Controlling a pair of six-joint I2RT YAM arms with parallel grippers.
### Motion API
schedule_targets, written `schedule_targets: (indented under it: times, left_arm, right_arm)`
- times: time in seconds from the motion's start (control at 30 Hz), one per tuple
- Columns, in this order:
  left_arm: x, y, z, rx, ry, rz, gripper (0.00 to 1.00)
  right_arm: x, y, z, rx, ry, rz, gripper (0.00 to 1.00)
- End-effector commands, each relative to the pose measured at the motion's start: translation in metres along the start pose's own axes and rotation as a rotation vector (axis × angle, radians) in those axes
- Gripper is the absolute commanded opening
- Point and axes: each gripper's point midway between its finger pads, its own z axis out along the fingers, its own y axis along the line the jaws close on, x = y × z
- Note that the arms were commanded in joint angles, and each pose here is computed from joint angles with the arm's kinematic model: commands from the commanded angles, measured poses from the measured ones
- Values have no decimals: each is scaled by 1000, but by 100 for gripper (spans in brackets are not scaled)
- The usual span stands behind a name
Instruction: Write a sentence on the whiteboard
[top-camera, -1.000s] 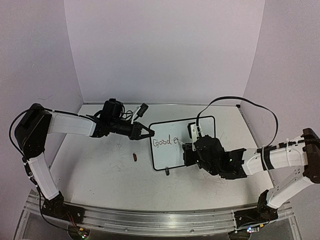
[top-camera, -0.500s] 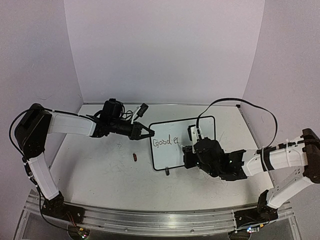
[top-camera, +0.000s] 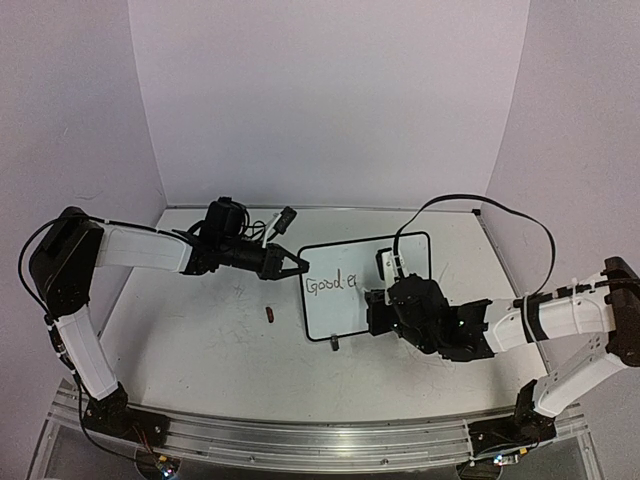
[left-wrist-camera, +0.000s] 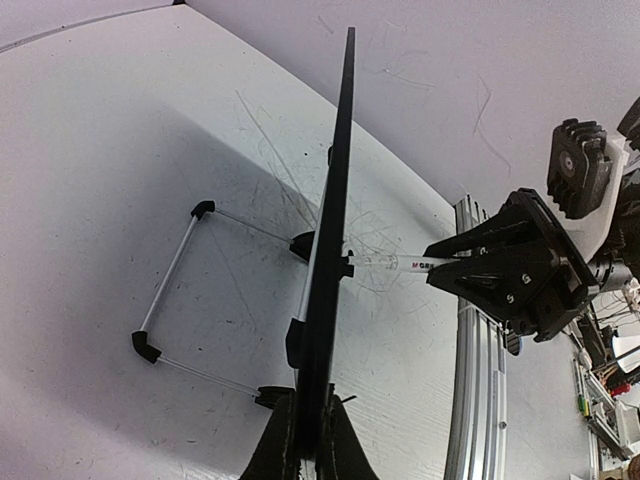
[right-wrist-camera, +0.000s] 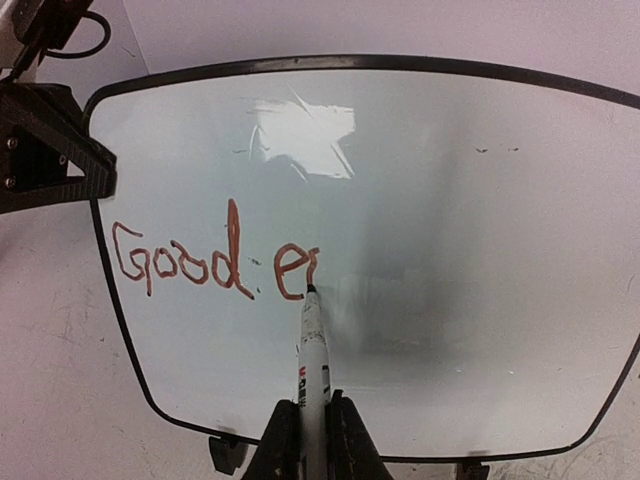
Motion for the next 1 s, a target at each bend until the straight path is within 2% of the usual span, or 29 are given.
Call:
schedule_targets:
  times: [0.0,0.57,0.97]
  left_arm:
    - [8,5,0,-56,29,-3,0]
    - [8,4,0,-55,30,-2,0]
    - [8,4,0,-54,29,-2,0]
  right_arm:
    - [-25,1,-3,16,-80,24,0]
    - [-33,-1,0,51,-97,15,0]
    - [-15,-8,-1,69,-35,22,0]
